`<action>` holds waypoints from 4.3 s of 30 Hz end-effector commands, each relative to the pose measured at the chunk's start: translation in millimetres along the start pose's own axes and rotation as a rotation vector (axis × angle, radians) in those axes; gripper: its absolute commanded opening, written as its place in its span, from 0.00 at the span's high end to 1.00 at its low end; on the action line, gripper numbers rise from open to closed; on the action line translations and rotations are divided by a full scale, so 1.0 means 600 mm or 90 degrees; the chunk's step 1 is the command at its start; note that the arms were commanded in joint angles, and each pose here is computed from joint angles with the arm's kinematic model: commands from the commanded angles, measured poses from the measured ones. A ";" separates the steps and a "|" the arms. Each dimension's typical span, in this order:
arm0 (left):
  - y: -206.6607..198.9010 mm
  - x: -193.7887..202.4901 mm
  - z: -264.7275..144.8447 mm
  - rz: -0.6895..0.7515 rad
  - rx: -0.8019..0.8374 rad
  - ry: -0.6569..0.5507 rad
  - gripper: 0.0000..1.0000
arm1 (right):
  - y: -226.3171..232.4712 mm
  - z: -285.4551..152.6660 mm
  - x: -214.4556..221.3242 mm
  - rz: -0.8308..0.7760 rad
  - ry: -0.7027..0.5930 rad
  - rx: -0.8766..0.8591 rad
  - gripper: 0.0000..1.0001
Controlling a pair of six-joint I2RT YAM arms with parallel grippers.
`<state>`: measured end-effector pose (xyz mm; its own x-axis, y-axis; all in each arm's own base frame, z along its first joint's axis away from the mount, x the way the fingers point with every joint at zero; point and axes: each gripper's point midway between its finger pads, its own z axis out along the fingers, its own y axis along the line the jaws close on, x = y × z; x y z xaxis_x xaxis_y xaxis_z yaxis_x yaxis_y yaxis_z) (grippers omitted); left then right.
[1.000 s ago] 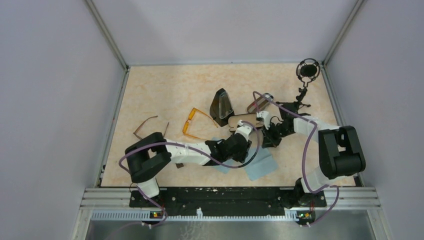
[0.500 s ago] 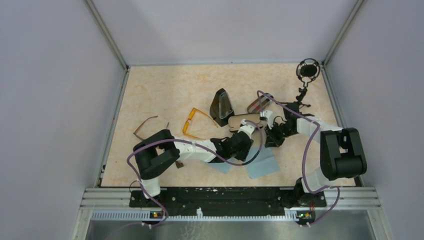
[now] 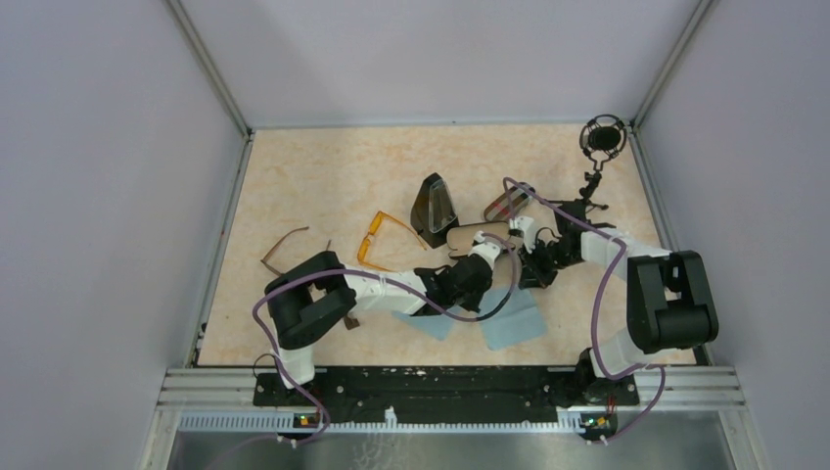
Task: Organize the sunglasses
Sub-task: Fold the glasses cleaning cloth at the center of the board.
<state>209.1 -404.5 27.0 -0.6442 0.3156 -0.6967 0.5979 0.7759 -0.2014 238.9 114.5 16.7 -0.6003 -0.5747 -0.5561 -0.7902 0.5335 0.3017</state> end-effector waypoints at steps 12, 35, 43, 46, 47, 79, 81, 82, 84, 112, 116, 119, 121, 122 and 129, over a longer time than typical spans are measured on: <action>0.001 -0.097 -0.006 0.060 0.008 -0.089 1.00 | -0.007 -0.029 -0.031 -0.054 -0.052 0.031 1.00; -0.028 -0.095 -0.036 0.048 0.093 -0.073 1.00 | 0.028 -0.057 -0.018 -0.136 -0.063 0.034 1.00; -0.043 -0.077 -0.049 0.034 0.132 -0.053 1.00 | 0.051 -0.057 0.002 -0.161 -0.054 0.006 1.00; -0.041 -0.071 -0.049 0.029 0.132 -0.049 1.00 | 0.059 -0.057 0.009 -0.168 -0.050 -0.002 1.00; -0.046 -0.067 -0.051 0.029 0.146 -0.043 1.00 | 0.060 -0.058 0.011 -0.171 -0.048 -0.004 1.00; -0.069 -0.013 -0.048 0.021 0.216 0.022 1.00 | 0.091 -0.046 0.060 -0.243 0.018 -0.076 1.00; -0.069 -0.012 -0.046 0.025 0.216 0.024 1.00 | 0.093 -0.045 0.061 -0.246 0.022 -0.080 1.00; -0.069 -0.011 -0.044 0.026 0.215 0.024 1.00 | 0.095 -0.044 0.062 -0.249 0.024 -0.081 1.00; -0.068 -0.011 -0.042 0.028 0.214 0.026 1.00 | 0.098 -0.043 0.064 -0.252 0.029 -0.085 0.99; -0.105 -0.004 -0.089 0.036 0.286 0.039 0.71 | 0.146 -0.066 0.087 -0.336 0.046 -0.135 0.74; -0.100 -0.022 -0.106 0.047 0.284 0.009 0.64 | 0.143 -0.074 0.075 -0.339 0.043 -0.127 0.76; -0.071 -0.036 -0.107 0.046 0.247 -0.015 0.58 | 0.122 -0.084 0.053 -0.323 0.028 -0.108 0.77; -0.041 -0.045 -0.101 0.037 0.216 -0.031 0.50 | 0.103 -0.086 0.039 -0.303 0.012 -0.104 0.76; -0.029 -0.049 -0.098 0.033 0.210 -0.036 0.47 | 0.095 -0.085 0.034 -0.297 0.009 -0.103 0.74; -0.028 -0.046 -0.080 0.061 0.274 -0.035 0.39 | 0.064 -0.060 0.021 -0.274 0.007 -0.118 0.62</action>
<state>196.2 -384.8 72.8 -0.6228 0.3318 -0.7085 0.7386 0.5480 -0.3926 173.9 96.5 44.1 -0.2485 -0.7572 -0.6040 -0.9657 0.1452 0.2153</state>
